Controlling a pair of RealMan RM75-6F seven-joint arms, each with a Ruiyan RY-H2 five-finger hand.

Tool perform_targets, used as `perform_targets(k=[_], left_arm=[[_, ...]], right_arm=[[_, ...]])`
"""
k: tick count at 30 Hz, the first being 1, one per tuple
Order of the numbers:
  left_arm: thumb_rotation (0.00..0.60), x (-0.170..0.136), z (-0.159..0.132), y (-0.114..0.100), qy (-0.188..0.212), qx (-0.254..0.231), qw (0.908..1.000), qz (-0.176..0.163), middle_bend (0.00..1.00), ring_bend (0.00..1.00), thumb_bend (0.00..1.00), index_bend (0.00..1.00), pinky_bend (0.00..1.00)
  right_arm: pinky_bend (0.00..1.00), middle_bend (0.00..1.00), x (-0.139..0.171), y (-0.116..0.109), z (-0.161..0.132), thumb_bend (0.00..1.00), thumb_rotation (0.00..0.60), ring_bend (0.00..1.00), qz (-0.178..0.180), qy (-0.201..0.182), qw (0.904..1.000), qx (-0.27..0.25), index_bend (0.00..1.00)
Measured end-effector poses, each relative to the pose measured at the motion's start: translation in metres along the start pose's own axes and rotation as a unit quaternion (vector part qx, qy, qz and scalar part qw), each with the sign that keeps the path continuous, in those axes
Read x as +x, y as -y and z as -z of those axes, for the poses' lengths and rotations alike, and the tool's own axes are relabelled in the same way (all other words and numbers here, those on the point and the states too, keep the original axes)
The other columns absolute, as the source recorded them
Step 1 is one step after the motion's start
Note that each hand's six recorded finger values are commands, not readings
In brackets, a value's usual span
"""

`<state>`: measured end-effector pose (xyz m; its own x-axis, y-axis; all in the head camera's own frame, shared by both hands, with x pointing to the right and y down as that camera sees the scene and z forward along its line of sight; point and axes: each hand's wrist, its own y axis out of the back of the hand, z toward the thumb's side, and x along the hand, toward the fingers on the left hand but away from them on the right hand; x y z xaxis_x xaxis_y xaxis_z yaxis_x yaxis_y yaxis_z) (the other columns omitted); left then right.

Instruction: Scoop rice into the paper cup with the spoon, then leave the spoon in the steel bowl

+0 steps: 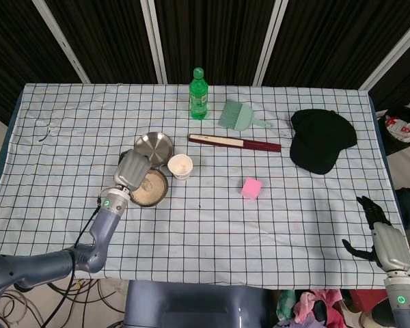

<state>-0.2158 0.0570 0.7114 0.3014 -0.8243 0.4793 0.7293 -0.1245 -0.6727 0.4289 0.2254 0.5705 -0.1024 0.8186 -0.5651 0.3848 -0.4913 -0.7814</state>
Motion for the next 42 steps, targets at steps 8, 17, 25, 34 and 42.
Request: perform_targets(k=[8,17,25,34,42], left_arm=[[0.600,0.001,0.006,-0.010,-0.009,-0.012,0.9999,-0.008,1.00,1.00,0.53,0.81,1.00],[0.600,0.006,0.008,-0.024,-0.017,-0.036,0.9991,-0.016,1.00,1.00,0.53,0.81,1.00],[0.600,0.015,0.010,-0.037,-0.032,-0.068,0.9970,-0.018,1.00,1.00,0.53,0.81,1.00],[0.600,0.029,0.014,-0.056,-0.053,-0.097,0.9935,-0.028,1.00,1.00,0.53,0.81,1.00],[0.600,0.046,0.016,-0.069,-0.068,-0.088,0.9932,-0.032,1.00,1.00,0.53,0.81,1.00]], right_arm=[[0.20,0.00,0.000,0.000,0.000,0.22,0.600,0.00,0.000,0.000,1.0000,0.001,0.00],[0.20,0.00,0.000,0.000,0.000,0.22,0.600,0.00,0.000,-0.001,1.0000,0.001,0.00],[0.20,0.00,0.000,0.000,0.000,0.22,0.600,0.00,0.001,0.000,1.0000,0.000,0.00],[0.20,0.00,0.000,-0.001,0.000,0.22,0.600,0.00,0.002,0.001,1.0000,-0.002,0.00],[0.20,0.00,-0.001,-0.002,0.000,0.22,0.600,0.00,0.004,0.001,1.0000,-0.005,0.00]])
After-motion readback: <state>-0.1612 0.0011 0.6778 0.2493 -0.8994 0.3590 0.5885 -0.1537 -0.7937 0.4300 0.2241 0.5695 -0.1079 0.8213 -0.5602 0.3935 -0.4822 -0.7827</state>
